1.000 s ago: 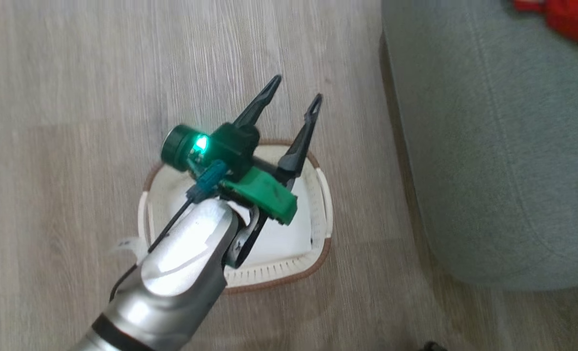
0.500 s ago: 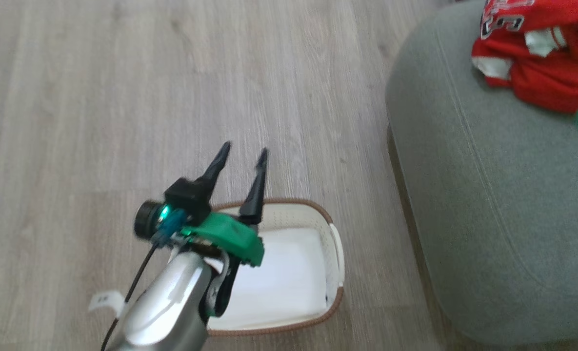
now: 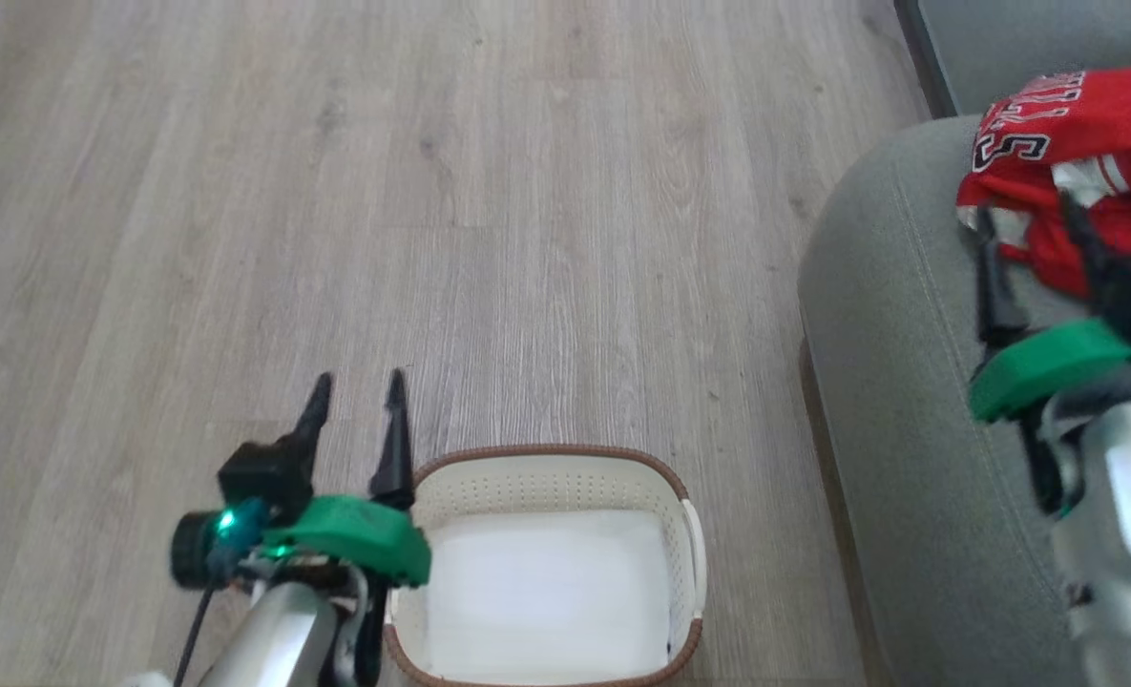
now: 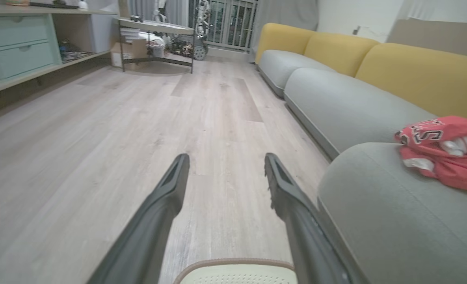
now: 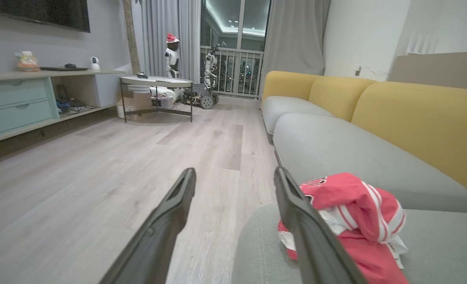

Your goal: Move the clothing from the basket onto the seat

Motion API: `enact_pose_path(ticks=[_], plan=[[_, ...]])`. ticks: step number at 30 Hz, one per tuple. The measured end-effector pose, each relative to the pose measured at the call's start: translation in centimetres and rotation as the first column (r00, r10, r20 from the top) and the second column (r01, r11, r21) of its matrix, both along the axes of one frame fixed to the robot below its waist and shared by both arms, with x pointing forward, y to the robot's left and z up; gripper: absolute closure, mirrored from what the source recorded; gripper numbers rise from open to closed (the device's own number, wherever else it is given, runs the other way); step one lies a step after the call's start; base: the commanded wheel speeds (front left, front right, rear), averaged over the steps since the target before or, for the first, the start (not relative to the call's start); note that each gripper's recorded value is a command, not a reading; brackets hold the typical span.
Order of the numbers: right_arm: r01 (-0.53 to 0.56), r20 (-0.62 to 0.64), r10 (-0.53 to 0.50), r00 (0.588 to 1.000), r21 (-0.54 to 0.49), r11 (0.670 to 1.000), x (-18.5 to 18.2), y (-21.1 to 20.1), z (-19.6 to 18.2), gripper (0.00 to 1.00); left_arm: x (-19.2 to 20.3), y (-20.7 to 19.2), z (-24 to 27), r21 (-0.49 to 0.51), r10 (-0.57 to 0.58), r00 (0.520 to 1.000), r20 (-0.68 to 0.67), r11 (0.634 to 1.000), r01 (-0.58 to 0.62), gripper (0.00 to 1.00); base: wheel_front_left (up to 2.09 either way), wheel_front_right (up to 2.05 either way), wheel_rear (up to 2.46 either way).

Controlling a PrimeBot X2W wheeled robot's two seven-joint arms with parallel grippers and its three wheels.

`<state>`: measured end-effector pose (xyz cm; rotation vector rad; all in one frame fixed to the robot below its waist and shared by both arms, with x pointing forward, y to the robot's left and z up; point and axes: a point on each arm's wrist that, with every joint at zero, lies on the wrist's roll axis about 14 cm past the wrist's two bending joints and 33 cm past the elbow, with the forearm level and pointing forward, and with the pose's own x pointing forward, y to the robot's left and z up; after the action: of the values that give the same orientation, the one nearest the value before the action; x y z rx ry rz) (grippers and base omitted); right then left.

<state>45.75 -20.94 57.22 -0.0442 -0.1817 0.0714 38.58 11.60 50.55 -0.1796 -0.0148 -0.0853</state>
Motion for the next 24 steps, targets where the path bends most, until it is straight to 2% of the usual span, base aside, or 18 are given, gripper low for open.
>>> enact_pose_path(ticks=[9, 18, 24], plan=[[-0.035, -0.021, 0.037, 0.999, 0.062, 0.997, -3.4, 3.6, -2.5, 0.00, -3.0, 4.5, -1.6, 0.003, 0.141, 0.989, -0.043, 0.990, -0.141, 0.00, 0.00, 0.00, 0.00], [-0.034, -0.049, 0.037, 0.998, 0.064, 0.997, -6.4, 4.3, -4.3, 0.00, -6.0, 6.8, -2.7, 0.011, 0.217, 0.974, -0.066, 0.976, -0.216, 0.00, 0.00, 0.00, 0.00], [-0.029, -0.070, 0.039, 0.997, 0.133, 0.991, -8.0, 4.2, -5.2, 0.00, -7.2, 7.7, -3.3, 0.013, 0.249, 0.965, -0.082, 0.968, -0.249, 0.00, 0.00, 0.00, 0.00]])
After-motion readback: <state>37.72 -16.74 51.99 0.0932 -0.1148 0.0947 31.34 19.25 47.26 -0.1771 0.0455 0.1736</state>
